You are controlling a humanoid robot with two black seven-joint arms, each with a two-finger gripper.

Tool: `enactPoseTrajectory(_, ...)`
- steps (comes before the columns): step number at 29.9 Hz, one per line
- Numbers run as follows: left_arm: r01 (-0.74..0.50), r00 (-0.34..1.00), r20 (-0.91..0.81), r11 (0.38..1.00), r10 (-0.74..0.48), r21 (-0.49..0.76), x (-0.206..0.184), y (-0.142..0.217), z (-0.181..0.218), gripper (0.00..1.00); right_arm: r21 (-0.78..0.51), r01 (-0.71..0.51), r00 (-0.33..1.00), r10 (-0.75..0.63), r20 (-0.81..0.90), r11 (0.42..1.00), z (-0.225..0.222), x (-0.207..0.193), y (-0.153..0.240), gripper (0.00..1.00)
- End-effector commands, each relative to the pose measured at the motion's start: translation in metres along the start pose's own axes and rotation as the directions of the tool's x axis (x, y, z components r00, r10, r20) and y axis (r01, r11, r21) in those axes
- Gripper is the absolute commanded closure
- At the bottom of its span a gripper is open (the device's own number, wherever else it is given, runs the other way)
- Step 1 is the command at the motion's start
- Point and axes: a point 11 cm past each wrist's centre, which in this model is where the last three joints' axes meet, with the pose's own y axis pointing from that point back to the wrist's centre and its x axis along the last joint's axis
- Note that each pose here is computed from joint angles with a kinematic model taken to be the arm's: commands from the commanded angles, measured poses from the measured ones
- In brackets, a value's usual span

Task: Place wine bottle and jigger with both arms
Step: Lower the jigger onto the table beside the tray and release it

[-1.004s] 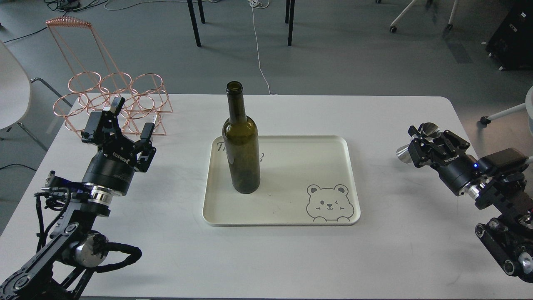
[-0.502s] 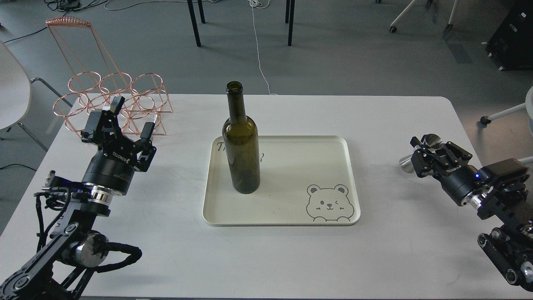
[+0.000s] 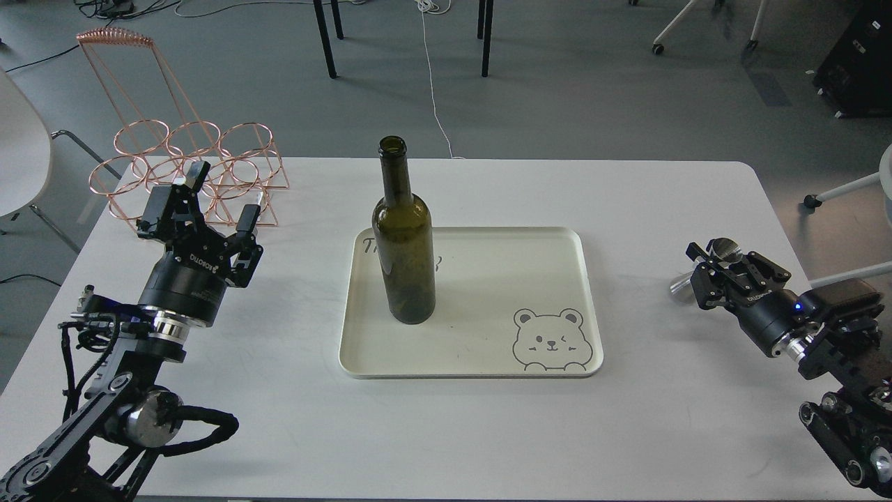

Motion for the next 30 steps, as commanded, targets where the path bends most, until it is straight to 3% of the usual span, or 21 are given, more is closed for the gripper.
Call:
enactPoseTrajectory(1,0.000,1.000,0.000,1.000,0.000,0.000,0.000,0.000,0.000,0.02,0.000,0.002,1.000,-0.002,0.001,1.000,0.000,0.000,0.000,0.62)
enactPoseTrajectory(9,-0.001,1.000,0.001,1.000,0.001,0.000,0.000,0.000,0.000,0.02,-0.003,0.013,1.000,-0.013,0.006,1.000,0.000,-0.006,0.004,0.46)
enactPoseTrajectory(12,-0.001,1.000,0.001,1.000,0.001,-0.001,0.000,0.000,0.000,0.02,-0.003,0.017,1.000,-0.017,0.006,1.000,0.000,-0.007,0.005,0.35)
enactPoseTrajectory(15,0.000,1.000,0.001,1.000,0.000,-0.002,0.000,-0.001,0.001,0.02,0.003,0.015,1.000,-0.015,0.008,1.000,-0.002,-0.007,0.005,0.16)
enactPoseTrajectory(18,0.000,1.000,-0.003,1.000,-0.001,-0.002,-0.001,-0.001,0.000,0.02,-0.001,0.029,1.000,-0.029,0.008,1.000,-0.001,-0.011,0.012,0.06)
enactPoseTrajectory(30,0.001,1.000,-0.012,1.000,-0.001,-0.003,-0.003,-0.001,-0.002,0.02,-0.001,0.080,0.996,-0.080,-0.042,0.997,0.014,-0.009,0.060,0.04)
